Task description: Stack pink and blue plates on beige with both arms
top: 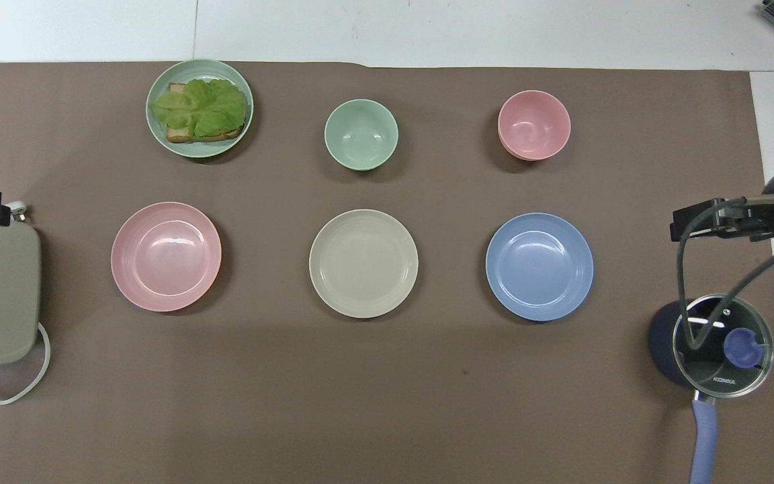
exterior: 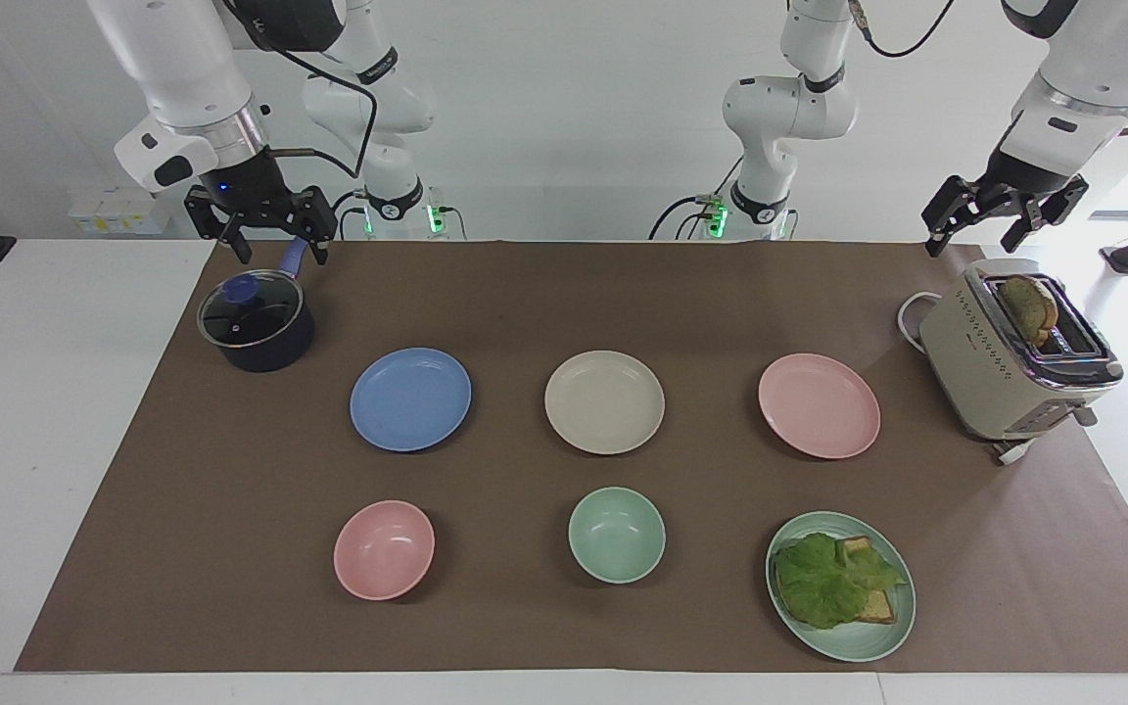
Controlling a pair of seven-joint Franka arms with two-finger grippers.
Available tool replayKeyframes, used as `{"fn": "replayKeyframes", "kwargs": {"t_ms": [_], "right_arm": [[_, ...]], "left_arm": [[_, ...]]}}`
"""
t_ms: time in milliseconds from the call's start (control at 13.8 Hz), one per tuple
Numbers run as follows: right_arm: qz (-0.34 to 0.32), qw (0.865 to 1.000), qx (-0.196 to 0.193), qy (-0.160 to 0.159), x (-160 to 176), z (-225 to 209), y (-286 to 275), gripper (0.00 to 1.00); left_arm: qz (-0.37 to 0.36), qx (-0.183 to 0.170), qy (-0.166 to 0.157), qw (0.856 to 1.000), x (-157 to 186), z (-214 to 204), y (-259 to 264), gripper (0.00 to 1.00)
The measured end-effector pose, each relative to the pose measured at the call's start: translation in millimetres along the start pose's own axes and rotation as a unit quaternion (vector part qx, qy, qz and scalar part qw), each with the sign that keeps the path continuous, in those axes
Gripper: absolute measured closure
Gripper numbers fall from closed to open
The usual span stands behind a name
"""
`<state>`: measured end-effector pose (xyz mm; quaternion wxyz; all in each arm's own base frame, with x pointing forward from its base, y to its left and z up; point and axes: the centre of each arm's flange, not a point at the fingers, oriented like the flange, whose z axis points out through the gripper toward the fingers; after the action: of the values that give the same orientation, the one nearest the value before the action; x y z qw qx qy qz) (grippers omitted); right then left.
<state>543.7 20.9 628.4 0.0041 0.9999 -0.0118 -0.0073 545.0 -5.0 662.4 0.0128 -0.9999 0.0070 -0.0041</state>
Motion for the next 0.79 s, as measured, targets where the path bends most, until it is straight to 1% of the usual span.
{"fn": "replayKeyframes", "kwargs": {"t_ms": [217,361,578,794], "right_arm": [[0.0,1.0,0.0,0.0,0.0,0.0,0.0,0.0],[0.0,1.0,0.0,0.0,0.0,0.0,0.0,0.0],[0.0,1.0,0.0,0.0,0.0,0.0,0.0,0.0],[0.0,1.0,0.0,0.0,0.0,-0.1,0.0,0.0]], "left_arm": [[-0.001,-0.001,-0.018,1.0,-0.8,23.3,-1.4,0.0],[0.0,-0.001,-0.025,1.0,2.9,56.7,-1.2,0.0],[-0.006,-0.001,-0.028,1.0,7.9,141.0,-6.6,0.0],[-0.016,-0.001,-0.034,0.999,1.2,223.2,-16.7,0.0]]}}
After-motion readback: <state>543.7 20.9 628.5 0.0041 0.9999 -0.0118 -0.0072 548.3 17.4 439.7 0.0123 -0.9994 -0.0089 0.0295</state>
